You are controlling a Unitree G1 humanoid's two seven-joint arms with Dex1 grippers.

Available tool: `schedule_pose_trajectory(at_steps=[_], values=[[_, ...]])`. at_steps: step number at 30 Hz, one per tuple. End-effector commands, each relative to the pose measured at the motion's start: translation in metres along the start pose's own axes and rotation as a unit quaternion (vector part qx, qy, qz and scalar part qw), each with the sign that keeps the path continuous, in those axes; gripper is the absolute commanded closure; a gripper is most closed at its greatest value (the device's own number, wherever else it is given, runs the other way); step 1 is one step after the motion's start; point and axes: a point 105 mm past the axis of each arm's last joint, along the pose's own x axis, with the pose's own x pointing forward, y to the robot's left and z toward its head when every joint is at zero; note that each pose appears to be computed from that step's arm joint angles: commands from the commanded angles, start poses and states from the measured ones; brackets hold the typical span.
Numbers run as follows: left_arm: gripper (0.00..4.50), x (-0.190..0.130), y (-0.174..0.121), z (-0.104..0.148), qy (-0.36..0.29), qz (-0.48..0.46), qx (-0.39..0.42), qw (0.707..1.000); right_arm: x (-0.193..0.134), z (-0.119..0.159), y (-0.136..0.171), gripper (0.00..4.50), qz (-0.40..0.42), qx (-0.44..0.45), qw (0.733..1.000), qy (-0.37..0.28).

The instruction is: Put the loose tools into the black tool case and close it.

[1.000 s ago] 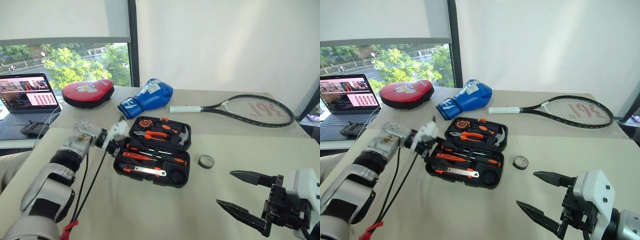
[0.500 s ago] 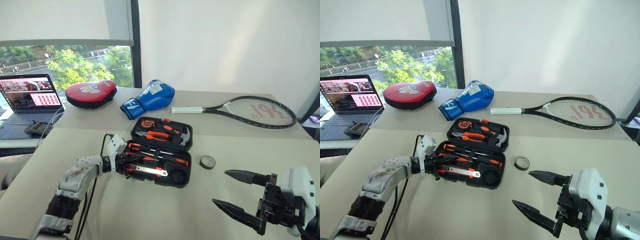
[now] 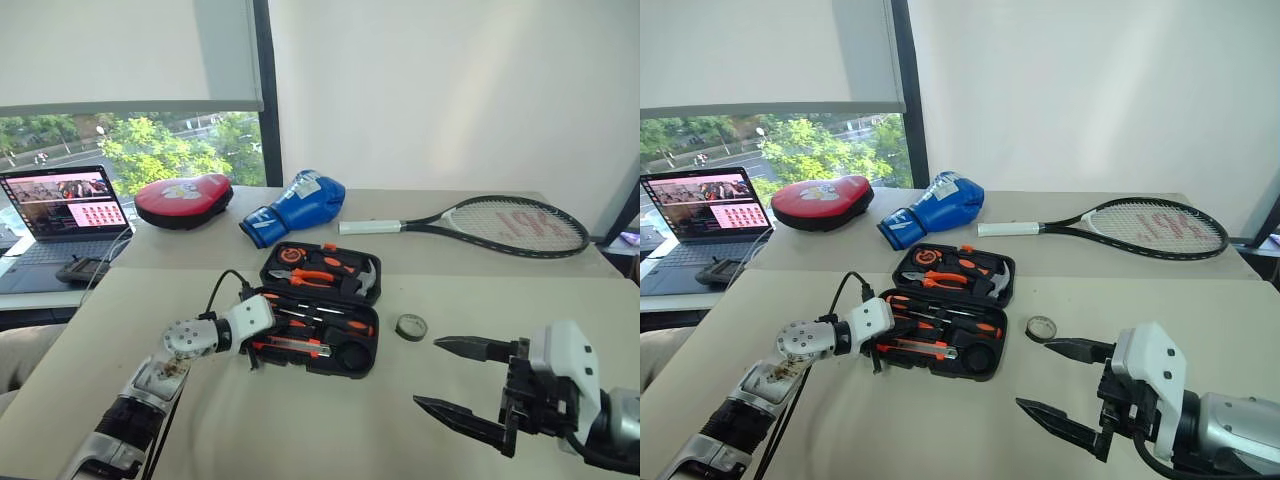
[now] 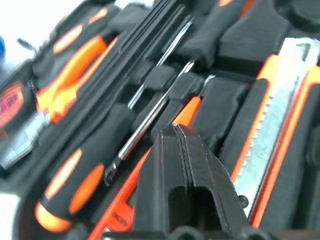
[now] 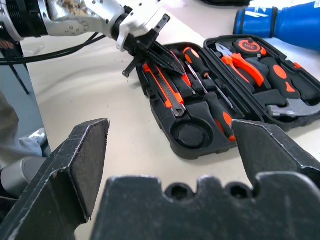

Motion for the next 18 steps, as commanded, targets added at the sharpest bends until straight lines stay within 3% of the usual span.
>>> schedule_pose_trajectory(at_steps=[1,4,7,12,15,18], values=[[4.46,-0.008,-0.001,-0.002,-0.051,0.013,-0.15,0.987,0.003,0.002,-0.003,0.0,-0.002,-0.01,1.0,0.002],[4.46,-0.02,0.013,0.018,-0.098,0.012,-0.209,0.973,0.005,-0.001,-0.012,0.0,-0.021,-0.003,1.0,0.008],[4.46,-0.05,0.025,0.043,-0.115,-0.017,-0.236,0.965,0.012,-0.018,-0.038,0.0,-0.067,-0.011,0.996,0.058],[2.64,-0.083,0.012,0.074,-0.103,-0.087,-0.237,0.962,0.029,-0.036,-0.069,0.0,-0.087,-0.015,0.991,0.104],[1.65,-0.097,-0.002,0.089,-0.088,-0.125,-0.228,0.962,0.036,-0.056,-0.094,0.0,-0.116,-0.016,0.977,0.179],[0.55,-0.104,-0.015,0.103,-0.081,-0.143,-0.223,0.961,0.054,-0.063,-0.116,0.0,-0.124,0.04,0.974,0.185]])
